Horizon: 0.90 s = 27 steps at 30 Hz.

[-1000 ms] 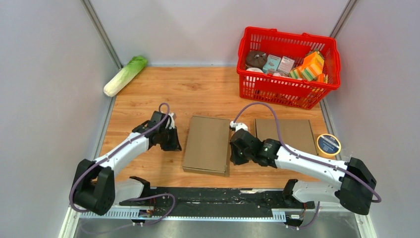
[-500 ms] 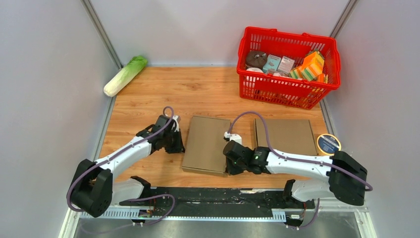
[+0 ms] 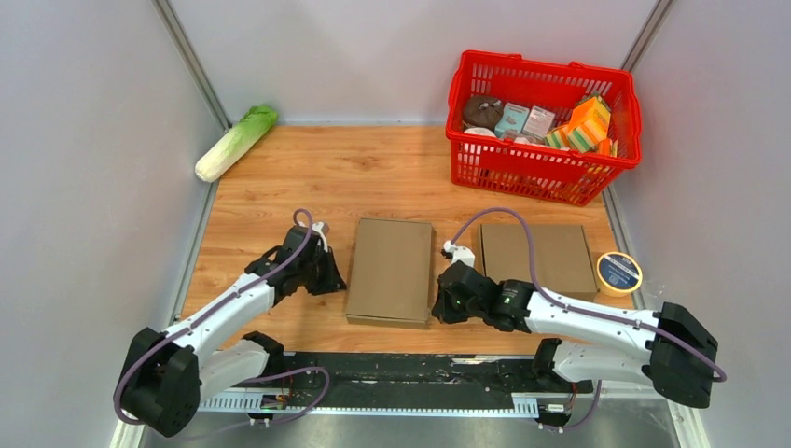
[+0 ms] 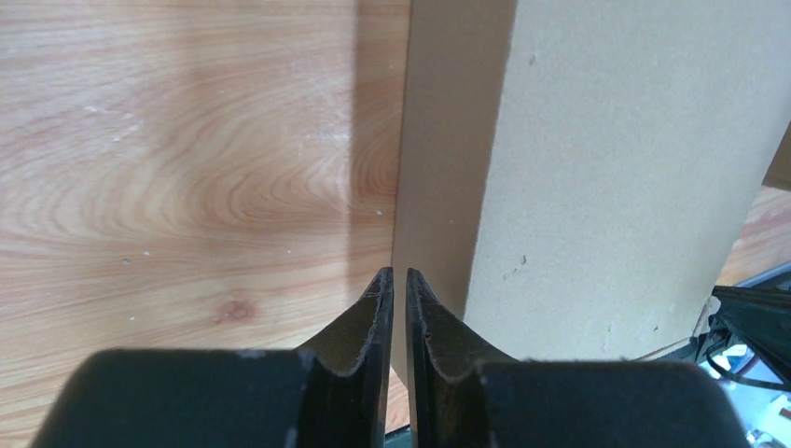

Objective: Fold the paper box

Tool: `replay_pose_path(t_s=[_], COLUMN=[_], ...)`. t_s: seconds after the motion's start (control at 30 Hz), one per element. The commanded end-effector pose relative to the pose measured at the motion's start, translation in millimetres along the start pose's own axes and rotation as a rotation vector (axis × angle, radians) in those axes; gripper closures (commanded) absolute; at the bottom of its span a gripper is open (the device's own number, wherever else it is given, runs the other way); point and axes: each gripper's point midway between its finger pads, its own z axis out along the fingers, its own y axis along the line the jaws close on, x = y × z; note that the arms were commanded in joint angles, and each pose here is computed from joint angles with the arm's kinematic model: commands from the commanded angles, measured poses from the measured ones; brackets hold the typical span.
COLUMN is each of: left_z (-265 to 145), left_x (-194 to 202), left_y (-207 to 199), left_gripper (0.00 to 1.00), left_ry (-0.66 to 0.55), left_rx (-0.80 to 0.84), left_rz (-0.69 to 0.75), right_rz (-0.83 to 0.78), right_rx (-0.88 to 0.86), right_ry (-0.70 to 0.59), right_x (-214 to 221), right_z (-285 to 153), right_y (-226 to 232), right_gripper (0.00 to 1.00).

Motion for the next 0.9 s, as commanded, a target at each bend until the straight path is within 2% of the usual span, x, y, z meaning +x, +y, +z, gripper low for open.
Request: replay_pose_path(t_s=[0.0,0.13,0.2,0.3,0.37,0.47,0.57,0.67,0.7,0.73,0.83,0.87], left_z=[-6,8,13,19,22,19,9,0,-2,-5,-7,-5], left_x=[-9,1,2,7,8,6,-6,-28,-34,-45,-72,-78], left_y=[2,4,-8,-39,-48,-42,-20,-2,3,2,2,-3], left_gripper=[0.82,0.83,0.83,0.83,0.84,0.84,0.83,0.77,0.76,0.72,0.67,0.65], left_ry=[-0.004,0.049,0.062,0.082,0.085,0.061,0.035,-0.007,-0.020,-0.040,-0.065,-0.067], left_rx=[-0.022,-0.014,0.034,0.124,0.168,0.138,0.050,0.028,0.019,0.023,0.008,0.027], left_rz=[0.006,-0.007,-0.012,-0.007,-0.047,-0.047,-0.041,-0.078,-0.090,-0.090,-0.076,-0.073], right_rz=[0.039,0.017,0.005,0.007,0.040,0.099,0.076,0.010,0.023,0.023,0.023,0.004], right_rx=[0.014,0.003,-0.032,-0.166,-0.281,-0.319,-0.111,0.059,0.096,0.113,0.083,-0.003], right_ry=[-0.020,-0.045,-0.043,-0.035,-0.083,-0.109,-0.167,-0.142,-0.151,-0.147,-0.178,-0.164], right_x=[10,-2,-8,-18,-33,-45,-59,-66,-74,-77,-99,-104], right_z=[6,17,25,28,19,9,4,-5,-8,-10,-15,-17], right_y=[-15,-3,13,52,75,61,2,-43,-56,-63,-68,-55], right_gripper=[1.00,1.00,1.00,1.00,1.00,1.00,1.00,0.89,0.78,0.75,0.62,0.49])
